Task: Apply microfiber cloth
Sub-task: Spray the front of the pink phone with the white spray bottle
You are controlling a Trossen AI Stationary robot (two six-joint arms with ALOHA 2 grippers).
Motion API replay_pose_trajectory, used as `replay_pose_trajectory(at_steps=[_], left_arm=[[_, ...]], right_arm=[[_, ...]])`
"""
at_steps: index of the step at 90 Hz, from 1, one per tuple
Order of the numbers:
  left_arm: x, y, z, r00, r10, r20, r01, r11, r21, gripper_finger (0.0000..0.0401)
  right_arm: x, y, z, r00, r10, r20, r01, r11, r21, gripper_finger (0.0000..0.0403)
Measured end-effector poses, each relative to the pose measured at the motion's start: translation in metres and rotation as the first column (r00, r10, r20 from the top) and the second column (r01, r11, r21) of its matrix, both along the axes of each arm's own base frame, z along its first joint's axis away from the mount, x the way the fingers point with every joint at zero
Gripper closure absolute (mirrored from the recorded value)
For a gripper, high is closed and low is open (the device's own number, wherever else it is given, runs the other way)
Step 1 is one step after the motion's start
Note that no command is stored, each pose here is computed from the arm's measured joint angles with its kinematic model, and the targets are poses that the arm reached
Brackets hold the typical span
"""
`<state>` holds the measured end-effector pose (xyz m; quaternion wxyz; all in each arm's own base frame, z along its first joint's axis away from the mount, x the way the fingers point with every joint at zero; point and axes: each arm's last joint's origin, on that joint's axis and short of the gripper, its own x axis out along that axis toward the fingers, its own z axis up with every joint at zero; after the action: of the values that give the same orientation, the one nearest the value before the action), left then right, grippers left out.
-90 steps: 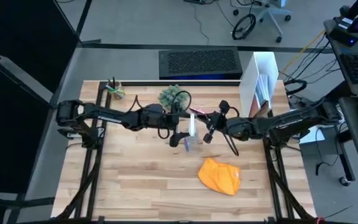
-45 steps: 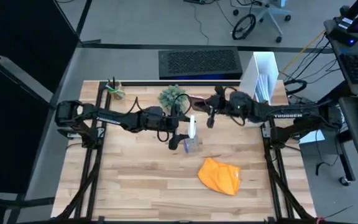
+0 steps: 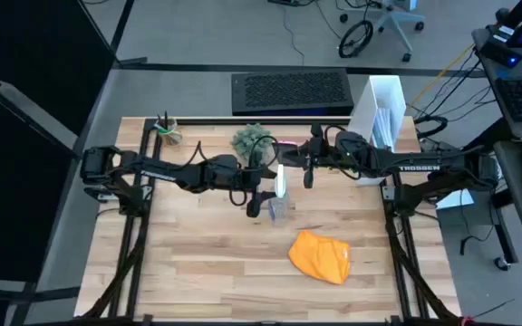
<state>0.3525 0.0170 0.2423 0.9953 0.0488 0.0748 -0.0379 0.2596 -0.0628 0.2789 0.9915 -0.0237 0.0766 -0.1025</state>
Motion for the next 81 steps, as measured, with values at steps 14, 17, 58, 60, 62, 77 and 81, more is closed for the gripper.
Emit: replay_pose_trajectory(at_steps=[14,17,58,60,62,77,81], left_arm=[[-0.002,0.001,0.001,1.0,0.002,-0.02,-0.002,0.999,0.038,0.0167],[-0.004,0.001,0.003,0.999,0.007,-0.032,-0.005,0.999,0.047,0.0151],[-0.073,-0.001,0.059,0.967,0.21,-0.141,-0.18,0.964,0.198,0.0055],[-0.075,0.0,0.061,0.968,0.212,-0.138,-0.183,0.963,0.197,0.0055],[-0.077,0.0,0.063,0.968,0.214,-0.132,-0.187,0.963,0.195,0.0055],[-0.091,-0.003,0.07,0.962,0.228,-0.15,-0.203,0.965,0.168,0.0055],[-0.098,-0.006,0.073,0.956,0.239,-0.173,-0.216,0.966,0.14,0.0055]], right_arm=[[-0.006,0.001,0.004,1.0,-0.004,-0.008,0.004,1.0,-0.004,0.0389],[-0.008,0.002,0.004,1.0,-0.012,-0.022,0.012,1.0,-0.003,0.0389],[-0.059,0.041,0.004,0.918,0.009,-0.397,0.084,0.973,0.215,0.0389],[-0.059,0.044,0.003,0.913,0.004,-0.407,0.093,0.971,0.218,0.0389],[-0.06,0.046,0.002,0.908,0.003,-0.418,0.099,0.97,0.222,0.0389],[-0.054,0.072,-0.005,0.892,0.102,-0.44,0.049,0.947,0.319,0.0389],[-0.05,0.083,-0.007,0.893,0.137,-0.429,0.03,0.932,0.361,0.0389]])
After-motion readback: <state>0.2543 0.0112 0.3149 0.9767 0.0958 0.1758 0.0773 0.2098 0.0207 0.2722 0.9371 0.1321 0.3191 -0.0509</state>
